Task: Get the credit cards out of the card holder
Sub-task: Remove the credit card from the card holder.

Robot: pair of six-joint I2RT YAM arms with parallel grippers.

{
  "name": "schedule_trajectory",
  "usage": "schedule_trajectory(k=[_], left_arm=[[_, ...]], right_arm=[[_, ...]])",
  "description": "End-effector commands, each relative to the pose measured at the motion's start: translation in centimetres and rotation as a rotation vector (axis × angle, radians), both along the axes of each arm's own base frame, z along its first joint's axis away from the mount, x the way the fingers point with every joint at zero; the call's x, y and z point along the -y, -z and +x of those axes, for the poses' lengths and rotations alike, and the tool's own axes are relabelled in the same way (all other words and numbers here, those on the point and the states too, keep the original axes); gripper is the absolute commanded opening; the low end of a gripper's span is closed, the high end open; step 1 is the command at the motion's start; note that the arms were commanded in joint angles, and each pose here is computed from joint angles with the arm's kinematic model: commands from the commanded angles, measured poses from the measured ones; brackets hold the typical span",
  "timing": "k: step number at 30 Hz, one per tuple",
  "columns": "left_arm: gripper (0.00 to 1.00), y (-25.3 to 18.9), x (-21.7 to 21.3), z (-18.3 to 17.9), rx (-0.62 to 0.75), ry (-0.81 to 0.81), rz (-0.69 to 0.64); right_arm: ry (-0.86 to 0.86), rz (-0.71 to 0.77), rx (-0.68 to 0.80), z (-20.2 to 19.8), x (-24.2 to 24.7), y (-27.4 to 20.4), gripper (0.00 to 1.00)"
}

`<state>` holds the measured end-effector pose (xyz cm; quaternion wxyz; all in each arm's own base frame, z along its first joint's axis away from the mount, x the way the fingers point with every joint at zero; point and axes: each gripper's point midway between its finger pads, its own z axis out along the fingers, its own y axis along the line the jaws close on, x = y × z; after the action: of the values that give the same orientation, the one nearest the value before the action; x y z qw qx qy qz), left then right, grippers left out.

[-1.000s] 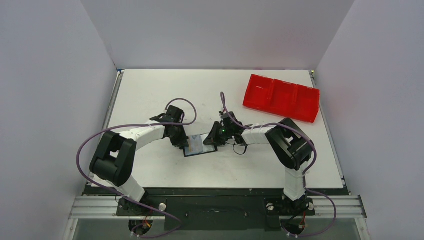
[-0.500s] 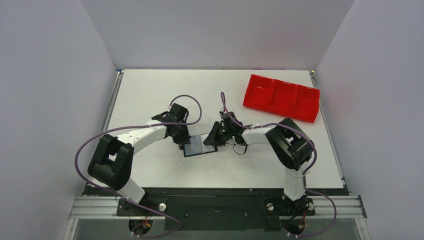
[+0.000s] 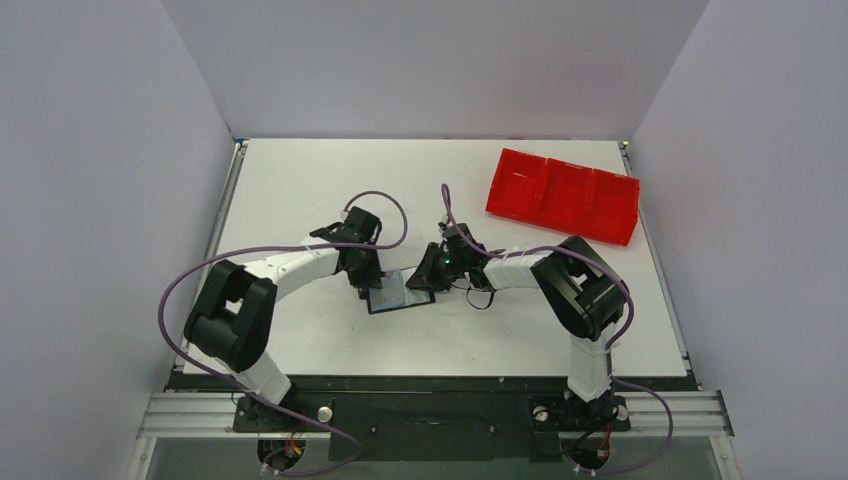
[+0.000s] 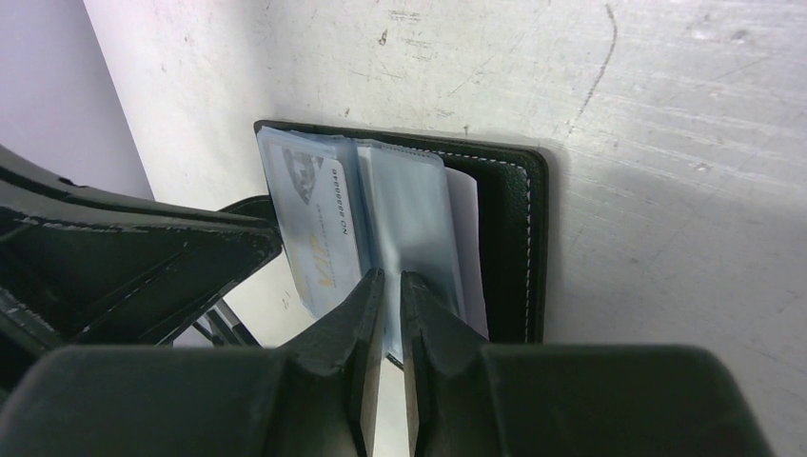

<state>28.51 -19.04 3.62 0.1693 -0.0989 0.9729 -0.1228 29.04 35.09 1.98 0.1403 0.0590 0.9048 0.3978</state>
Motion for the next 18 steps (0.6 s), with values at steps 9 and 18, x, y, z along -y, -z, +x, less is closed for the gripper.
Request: schedule_trajectory(k=[9,18], left_arm=[[0.00,2.2,0.0,0.1,-0.017,0.000,0.036],[0.00,2.9,0.1,-0.4,-0.041,-0.002,0.040]], right_arm=[[0.007,0.027,0.047,1.1,-0.8,-1.5,0.18],[0.002,0.070,0.029,0.9,-1.8,-1.6,0.12]])
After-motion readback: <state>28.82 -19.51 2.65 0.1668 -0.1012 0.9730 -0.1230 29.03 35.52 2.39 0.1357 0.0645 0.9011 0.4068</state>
